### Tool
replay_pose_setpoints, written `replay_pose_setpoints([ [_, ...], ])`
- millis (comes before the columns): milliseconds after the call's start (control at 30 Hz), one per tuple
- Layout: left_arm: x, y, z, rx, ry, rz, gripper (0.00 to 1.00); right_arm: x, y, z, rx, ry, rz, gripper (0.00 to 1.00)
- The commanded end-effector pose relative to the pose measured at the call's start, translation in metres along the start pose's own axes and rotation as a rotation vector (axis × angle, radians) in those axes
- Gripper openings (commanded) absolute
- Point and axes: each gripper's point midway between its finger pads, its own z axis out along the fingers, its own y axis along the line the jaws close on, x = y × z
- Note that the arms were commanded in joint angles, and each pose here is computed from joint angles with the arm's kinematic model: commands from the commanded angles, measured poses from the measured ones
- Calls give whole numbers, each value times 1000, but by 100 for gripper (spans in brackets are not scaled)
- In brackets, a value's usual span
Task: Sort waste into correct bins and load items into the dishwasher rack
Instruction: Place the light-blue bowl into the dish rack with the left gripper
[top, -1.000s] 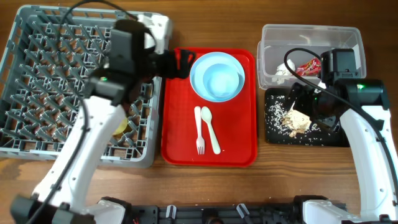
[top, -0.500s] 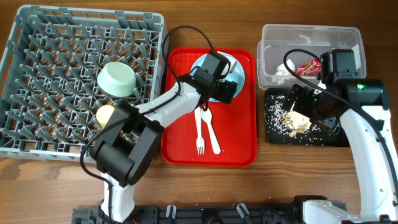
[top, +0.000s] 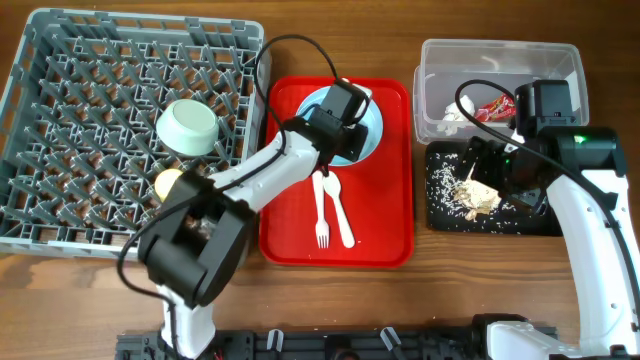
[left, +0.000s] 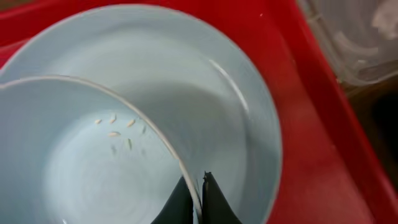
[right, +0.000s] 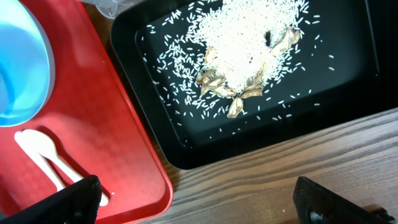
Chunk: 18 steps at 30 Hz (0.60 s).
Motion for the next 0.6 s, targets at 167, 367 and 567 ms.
replay_pose_setpoints([
  [167,-91,36,-179,376,-338,-129,4,-5,3,-10,-20,-34,-14,100],
  [367,-80,164,-222,656,-437,-377,4,-5,3,-10,-20,-34,-13,100],
  [567,-51,204,-189,981,-361,-540,4,-4,2,-10,-18,-30,-13,100],
])
